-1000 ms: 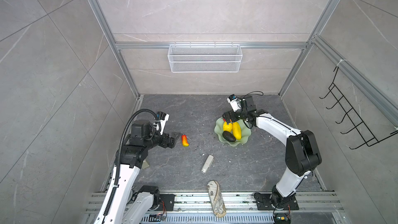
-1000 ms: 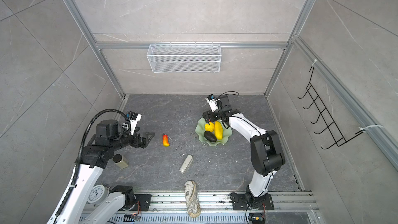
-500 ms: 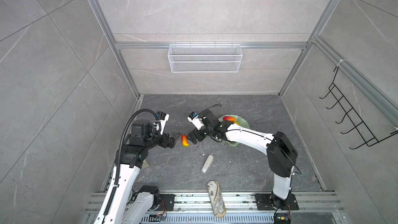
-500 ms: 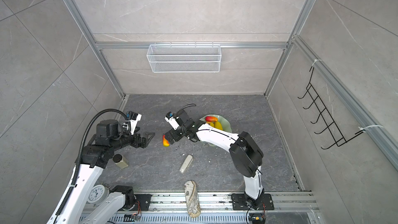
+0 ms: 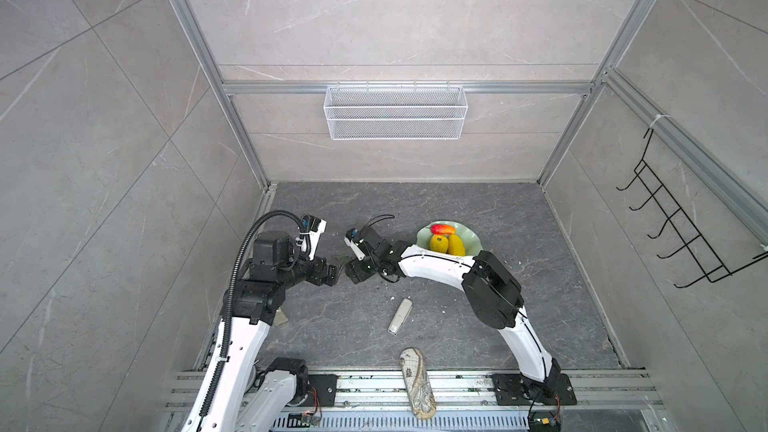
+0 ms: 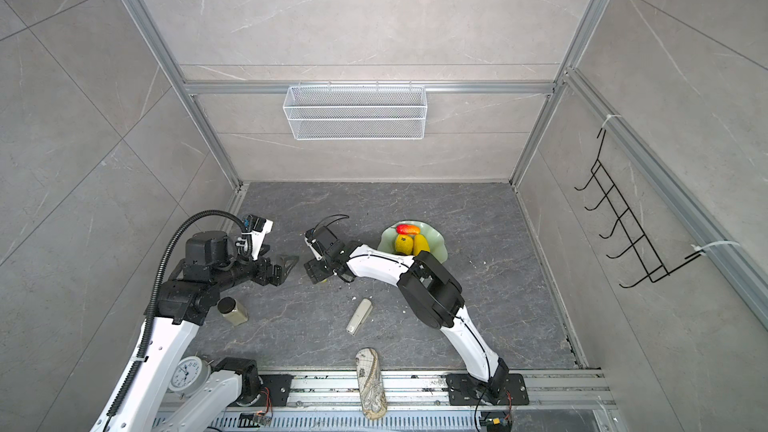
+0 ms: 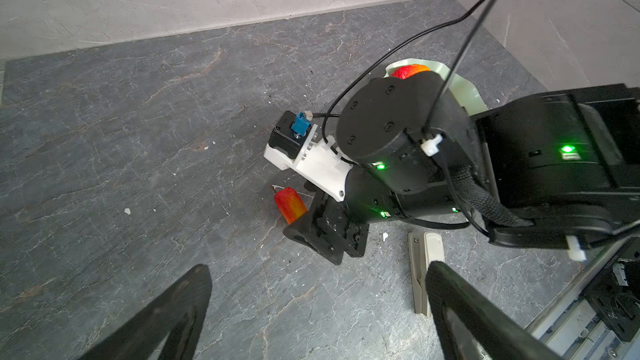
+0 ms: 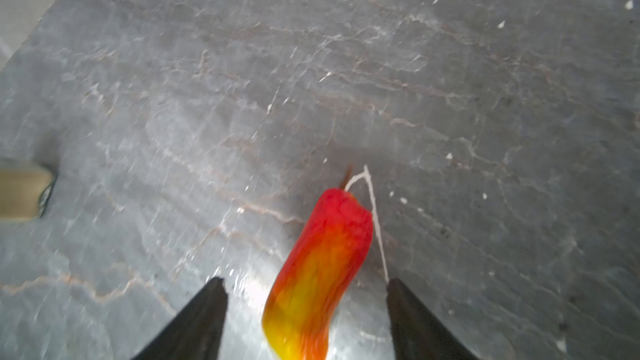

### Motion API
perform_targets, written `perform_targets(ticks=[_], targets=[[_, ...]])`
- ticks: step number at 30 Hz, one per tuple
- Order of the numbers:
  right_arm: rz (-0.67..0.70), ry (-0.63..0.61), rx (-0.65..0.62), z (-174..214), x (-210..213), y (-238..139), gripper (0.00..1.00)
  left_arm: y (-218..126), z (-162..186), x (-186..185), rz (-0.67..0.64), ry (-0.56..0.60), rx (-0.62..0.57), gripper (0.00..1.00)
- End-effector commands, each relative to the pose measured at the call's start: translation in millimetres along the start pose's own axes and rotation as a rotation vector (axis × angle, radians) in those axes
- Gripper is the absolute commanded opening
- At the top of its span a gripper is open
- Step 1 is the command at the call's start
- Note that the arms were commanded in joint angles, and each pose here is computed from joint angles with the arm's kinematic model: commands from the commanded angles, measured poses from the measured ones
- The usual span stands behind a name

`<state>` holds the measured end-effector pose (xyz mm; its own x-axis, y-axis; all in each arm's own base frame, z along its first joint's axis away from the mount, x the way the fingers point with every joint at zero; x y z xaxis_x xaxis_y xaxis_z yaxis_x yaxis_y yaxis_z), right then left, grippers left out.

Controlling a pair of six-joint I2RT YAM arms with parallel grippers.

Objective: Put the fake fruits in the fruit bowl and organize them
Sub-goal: 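Reach the right gripper to the second red-yellow fruit and grasp it, then place the second red-yellow fruit in the bowl beside the avocado, release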

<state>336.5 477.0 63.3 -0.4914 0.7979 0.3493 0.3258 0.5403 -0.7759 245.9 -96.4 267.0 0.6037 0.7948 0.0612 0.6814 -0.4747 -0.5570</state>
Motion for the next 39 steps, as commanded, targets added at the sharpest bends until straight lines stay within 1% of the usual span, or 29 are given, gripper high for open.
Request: perform_targets(ticks=[1, 6, 9, 10, 12, 14, 16, 18, 21, 24, 27, 31, 33, 39], targets=[[0.056, 0.034, 0.035, 7.2, -10.4, 15.3, 0.66, -3.2, -3.4, -3.0, 0.014, 0.02, -0.023, 1.0], [0.041, 0.055, 0.046, 8.2, -8.0, 24.7, 0.56, -3.2, -3.6, -3.2, 0.016, 0.02, -0.024, 1.0], [0.043, 0.054, 0.046, 7.2, -7.7, 23.7, 0.46, -3.5, -3.7, -3.2, 0.015, 0.02, -0.025, 1.0], [0.041, 0.054, 0.044, 5.9, -7.2, 21.8, 0.4, -3.6, -3.9, -3.0, 0.013, 0.021, -0.025, 1.0], [0.01, 0.032, 0.04, 2.9, -0.4, 13.5, 0.34, -3.6, -3.5, -3.1, 0.013, 0.021, -0.025, 1.0], [-0.018, 0.014, 0.018, -3.0, 5.9, -2.5, 0.31, -3.7, -3.5, -3.1, 0.013, 0.02, -0.025, 1.0], [-0.024, 0.005, -0.02, -13.7, 7.5, -26.3, 0.27, -3.7, -3.3, -2.7, 0.01, 0.021, -0.024, 1.0], [-0.031, 0.02, -0.064, -24.3, 1.7, -52.3, 0.26, -3.5, -3.0, -2.7, 0.01, 0.02, -0.024, 1.0], [-0.017, 0.075, -0.14, -39.9, -22.9, -93.7, 0.25, -4.0, -3.4, -2.7, 0.01, 0.021, -0.026, 1.0], [0.048, 0.143, -0.188, -42.7, -64.2, -123.9, 0.25, -5.1, -3.8, -3.0, 0.008, 0.022, -0.028, 1.0], [0.12, 0.217, -0.209, -36.3, -106.4, -141.5, 0.25, -5.1, -4.0, -2.8, 0.007, 0.023, -0.029, 1.0], [0.205, 0.29, -0.225, -23.6, -148.7, -151.5, 0.25, -4.1, -4.1, -3.0, 0.012, 0.02, -0.027, 1.0], [0.213, 0.313, -0.236, -20.5, -160.4, -151.3, 0.25, -3.9, -4.2, -3.4, 0.015, 0.02, -0.027, 1.0], [0.242, 0.363, -0.201, -4.5, -185.2, -135.8, 0.26, -2.7, -3.3, -3.0, 0.016, 0.017, -0.022, 1.0]])
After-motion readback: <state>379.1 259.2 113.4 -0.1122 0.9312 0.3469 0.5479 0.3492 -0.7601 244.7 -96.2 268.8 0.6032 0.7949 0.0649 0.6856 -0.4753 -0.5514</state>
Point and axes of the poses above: each gripper's point midway between its finger pads, its own y axis out along the fingers, its own x axis along the line the jaws close on, z = x × y, the point moved 1 cm from there along -y, back along the fingers, and after that the axes turned 14 degrees about y, right-handed, at the moved point
